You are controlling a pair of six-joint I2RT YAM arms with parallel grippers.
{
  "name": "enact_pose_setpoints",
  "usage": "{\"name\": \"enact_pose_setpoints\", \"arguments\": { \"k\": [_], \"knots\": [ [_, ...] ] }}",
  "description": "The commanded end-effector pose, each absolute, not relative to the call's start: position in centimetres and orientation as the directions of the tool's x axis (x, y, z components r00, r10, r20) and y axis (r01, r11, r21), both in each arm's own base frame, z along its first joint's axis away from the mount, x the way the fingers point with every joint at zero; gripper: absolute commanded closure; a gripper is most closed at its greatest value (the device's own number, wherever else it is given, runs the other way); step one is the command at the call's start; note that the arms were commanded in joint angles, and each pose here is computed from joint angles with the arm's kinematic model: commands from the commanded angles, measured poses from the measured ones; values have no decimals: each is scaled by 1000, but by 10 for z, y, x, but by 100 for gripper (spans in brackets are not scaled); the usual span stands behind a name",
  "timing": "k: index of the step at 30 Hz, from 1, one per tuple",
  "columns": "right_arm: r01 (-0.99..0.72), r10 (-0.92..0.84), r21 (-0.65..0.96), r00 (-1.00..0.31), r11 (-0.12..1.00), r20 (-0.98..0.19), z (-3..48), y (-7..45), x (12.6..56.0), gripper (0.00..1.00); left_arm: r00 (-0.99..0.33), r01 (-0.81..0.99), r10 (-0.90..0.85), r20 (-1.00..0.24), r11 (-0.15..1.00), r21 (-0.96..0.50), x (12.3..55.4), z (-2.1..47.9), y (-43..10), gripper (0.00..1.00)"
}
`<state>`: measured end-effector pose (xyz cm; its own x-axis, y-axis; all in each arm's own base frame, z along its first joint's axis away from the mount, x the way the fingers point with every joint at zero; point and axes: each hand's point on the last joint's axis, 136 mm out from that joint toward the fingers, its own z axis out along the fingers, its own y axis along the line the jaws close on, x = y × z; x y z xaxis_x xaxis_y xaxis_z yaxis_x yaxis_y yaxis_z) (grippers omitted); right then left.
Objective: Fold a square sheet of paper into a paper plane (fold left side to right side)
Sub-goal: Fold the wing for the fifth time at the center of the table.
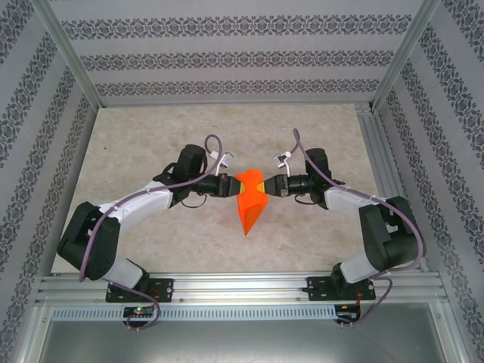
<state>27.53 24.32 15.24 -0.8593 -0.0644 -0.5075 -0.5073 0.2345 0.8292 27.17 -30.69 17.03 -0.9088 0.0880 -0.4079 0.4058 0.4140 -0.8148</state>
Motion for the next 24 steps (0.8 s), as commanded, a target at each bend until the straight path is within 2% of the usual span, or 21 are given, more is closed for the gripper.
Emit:
{"name": "enact_pose_setpoints", "arguments": {
  "k": [1,3,6,8,14,19,24],
  "knots": [
    [-518,-76,814,-852,264,-518,149,247,280,100,-918,372,69,-391,492,-787,285,159,-295,62],
    [-491,-65,819,-866,296,-495,142,246,284,100,-924,338,50,-379,567,-751,291,151,-283,50],
    [-439,-52,830,-892,344,-450,129,245,288,100,-929,249,-3,-369,733,-633,304,137,-250,41],
    [-379,-23,841,-916,386,-401,118,245,293,100,-920,213,-23,-392,809,-548,307,136,-230,38],
    [-161,81,861,-971,482,-227,84,238,308,100,-880,274,11,-475,828,-488,283,156,-232,36],
    [-38,179,819,-969,572,-170,69,222,320,100,-870,345,103,-482,826,-445,249,145,-258,37],
    [40,214,810,-971,584,-106,63,220,321,100,-867,403,187,-462,809,-428,227,123,-298,38]
  ]
}}
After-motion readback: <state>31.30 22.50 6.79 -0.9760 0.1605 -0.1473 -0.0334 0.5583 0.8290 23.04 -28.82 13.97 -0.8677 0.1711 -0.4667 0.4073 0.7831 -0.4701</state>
